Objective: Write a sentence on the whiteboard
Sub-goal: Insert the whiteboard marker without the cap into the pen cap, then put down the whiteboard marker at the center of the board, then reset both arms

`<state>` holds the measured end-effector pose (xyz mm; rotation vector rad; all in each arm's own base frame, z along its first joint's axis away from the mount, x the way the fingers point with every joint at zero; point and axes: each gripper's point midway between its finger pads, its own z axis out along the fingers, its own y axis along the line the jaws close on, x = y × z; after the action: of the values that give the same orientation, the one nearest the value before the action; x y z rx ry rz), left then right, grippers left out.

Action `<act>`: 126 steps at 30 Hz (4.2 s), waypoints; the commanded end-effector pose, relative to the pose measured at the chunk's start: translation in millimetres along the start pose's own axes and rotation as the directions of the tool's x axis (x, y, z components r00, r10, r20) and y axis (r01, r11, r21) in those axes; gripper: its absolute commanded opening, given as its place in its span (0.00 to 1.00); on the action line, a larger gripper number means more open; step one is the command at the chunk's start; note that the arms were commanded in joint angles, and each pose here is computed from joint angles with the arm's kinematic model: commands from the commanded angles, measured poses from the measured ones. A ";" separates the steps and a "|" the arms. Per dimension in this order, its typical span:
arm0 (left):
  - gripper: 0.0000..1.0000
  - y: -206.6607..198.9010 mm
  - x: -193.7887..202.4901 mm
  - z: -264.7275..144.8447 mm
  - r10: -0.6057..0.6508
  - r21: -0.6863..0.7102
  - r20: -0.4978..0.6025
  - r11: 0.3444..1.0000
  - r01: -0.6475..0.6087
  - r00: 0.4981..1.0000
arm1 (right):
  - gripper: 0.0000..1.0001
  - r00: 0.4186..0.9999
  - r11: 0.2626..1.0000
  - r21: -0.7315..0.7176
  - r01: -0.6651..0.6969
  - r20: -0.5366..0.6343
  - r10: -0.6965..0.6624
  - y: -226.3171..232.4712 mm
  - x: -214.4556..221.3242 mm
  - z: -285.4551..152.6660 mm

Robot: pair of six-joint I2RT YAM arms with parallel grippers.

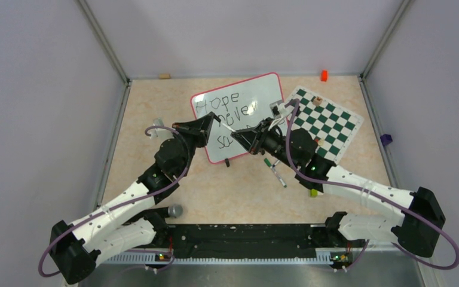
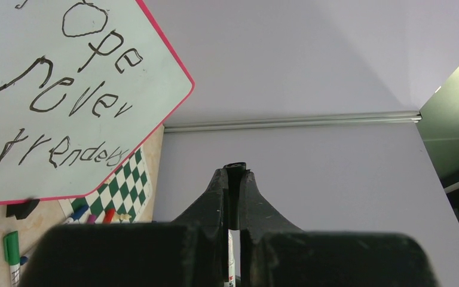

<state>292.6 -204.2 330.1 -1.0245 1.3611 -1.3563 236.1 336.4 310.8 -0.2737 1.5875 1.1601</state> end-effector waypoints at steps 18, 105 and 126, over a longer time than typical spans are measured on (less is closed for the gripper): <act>0.00 -7.7 -1.2 -0.6 -0.033 0.027 -0.003 0.999 0.033 0.999 | 0.00 0.997 0.997 -0.068 0.037 0.070 -0.033 27.0 -32.0 2.4; 0.98 99.5 -20.4 -51.3 0.753 -0.066 -0.355 0.571 -0.818 0.554 | 0.69 0.880 0.939 0.326 -0.109 -0.407 0.244 -150.1 160.0 -75.3; 0.97 144.6 -158.2 -49.4 0.989 -0.437 0.060 0.146 -0.887 0.133 | 0.79 0.956 0.365 0.916 0.168 -0.061 -0.286 -299.5 -23.6 -211.4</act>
<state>272.7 -70.4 165.8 -0.1737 1.6538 -0.0608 310.5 67.3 163.9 0.2220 1.8921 0.1459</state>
